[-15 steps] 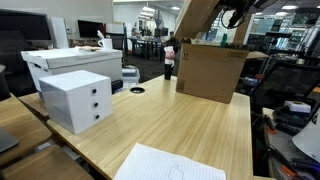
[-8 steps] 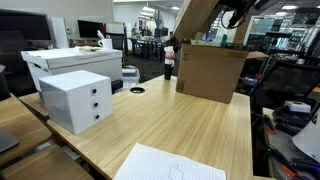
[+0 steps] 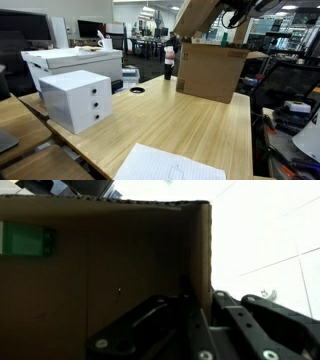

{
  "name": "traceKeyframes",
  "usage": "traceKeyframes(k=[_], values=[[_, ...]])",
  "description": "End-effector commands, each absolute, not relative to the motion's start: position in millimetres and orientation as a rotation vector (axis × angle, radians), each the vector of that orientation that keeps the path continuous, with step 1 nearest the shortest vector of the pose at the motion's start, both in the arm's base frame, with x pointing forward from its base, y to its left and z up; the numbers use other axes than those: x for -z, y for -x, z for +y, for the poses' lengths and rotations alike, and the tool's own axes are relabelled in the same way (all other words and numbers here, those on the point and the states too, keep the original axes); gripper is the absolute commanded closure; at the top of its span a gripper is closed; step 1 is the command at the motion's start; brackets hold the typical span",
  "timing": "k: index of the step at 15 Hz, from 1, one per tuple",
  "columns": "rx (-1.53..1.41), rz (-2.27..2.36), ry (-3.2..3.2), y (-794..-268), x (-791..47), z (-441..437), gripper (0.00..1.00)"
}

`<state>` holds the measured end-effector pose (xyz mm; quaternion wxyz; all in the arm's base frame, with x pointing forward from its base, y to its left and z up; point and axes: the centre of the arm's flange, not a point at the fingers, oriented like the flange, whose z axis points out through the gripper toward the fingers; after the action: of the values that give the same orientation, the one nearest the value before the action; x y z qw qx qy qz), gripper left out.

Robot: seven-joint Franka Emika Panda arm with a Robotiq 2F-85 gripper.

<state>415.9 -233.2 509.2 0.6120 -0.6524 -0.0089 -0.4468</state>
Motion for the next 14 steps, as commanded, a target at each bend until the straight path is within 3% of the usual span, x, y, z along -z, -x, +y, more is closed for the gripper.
traceKeyframes(k=[1, 14], values=[[1.078, -0.044, 1.421, -411, -505, -242, 0.97], [1.067, -0.012, 1.329, -412, -490, -253, 0.97]])
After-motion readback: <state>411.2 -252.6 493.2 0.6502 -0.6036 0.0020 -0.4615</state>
